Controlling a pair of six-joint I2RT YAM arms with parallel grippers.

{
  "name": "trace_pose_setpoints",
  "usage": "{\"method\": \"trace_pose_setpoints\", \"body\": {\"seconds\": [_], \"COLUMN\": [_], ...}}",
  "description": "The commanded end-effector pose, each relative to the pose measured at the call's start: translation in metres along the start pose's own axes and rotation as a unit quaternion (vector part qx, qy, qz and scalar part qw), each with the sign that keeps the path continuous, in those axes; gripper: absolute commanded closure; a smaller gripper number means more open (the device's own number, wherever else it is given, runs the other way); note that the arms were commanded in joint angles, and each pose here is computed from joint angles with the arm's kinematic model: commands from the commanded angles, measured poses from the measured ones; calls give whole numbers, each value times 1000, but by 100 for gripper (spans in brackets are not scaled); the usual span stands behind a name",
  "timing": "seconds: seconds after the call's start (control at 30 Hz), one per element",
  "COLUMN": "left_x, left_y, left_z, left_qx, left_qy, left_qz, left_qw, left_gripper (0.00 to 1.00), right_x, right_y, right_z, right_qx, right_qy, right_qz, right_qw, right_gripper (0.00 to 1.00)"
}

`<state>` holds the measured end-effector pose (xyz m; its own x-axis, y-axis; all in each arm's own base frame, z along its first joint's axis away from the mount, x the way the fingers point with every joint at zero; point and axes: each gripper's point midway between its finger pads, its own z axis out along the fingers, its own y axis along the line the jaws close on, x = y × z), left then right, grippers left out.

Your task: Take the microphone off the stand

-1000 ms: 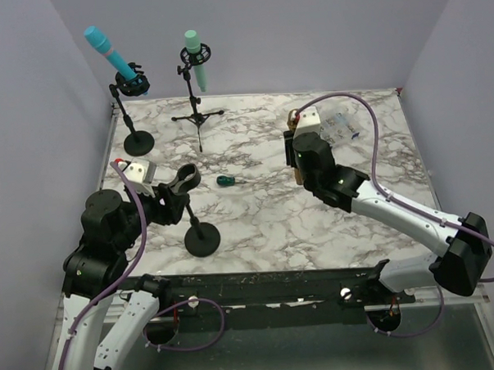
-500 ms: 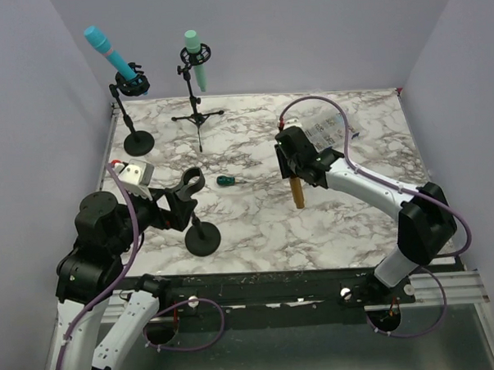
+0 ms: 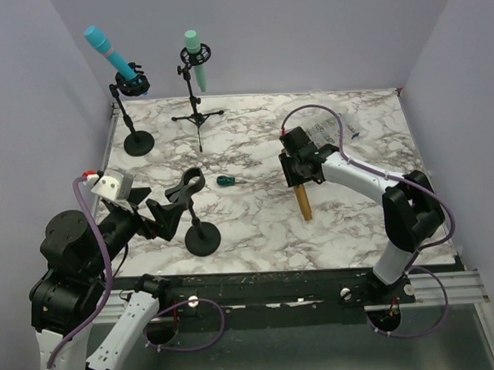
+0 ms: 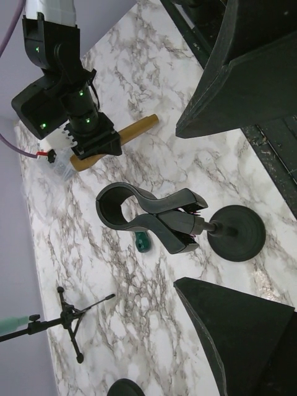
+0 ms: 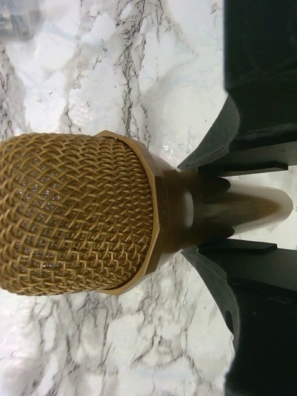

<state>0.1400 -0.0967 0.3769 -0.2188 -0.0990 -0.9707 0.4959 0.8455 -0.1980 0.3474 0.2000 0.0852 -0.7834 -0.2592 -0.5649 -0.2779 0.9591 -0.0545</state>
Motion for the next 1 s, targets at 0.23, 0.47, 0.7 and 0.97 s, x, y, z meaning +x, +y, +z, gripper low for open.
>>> {"method": "trace_pose_setpoints", "body": {"seconds": [0.23, 0.47, 0.7, 0.97], "left_x": [5, 4, 2, -1], "left_y": [3, 1, -1, 2], "left_z": [2, 7, 1, -10], "left_qx": [-4, 6, 6, -10], "left_qy": [10, 14, 12, 15], "left_qz": [5, 8, 12, 22], "left_qw": [1000, 1000, 1000, 1000], "left_gripper": [1, 1, 1, 1], "right_x": [-6, -43, -111, -178], "right_y": [4, 5, 3, -3], "right_z": [8, 20, 52, 105], "right_qx": [-25, -4, 50, 93], "right_qy": [6, -19, -58, -110], "right_qz": [-112, -154, -179, -191], "right_qw": [993, 988, 981, 971], "right_gripper": [99, 99, 99, 99]}}
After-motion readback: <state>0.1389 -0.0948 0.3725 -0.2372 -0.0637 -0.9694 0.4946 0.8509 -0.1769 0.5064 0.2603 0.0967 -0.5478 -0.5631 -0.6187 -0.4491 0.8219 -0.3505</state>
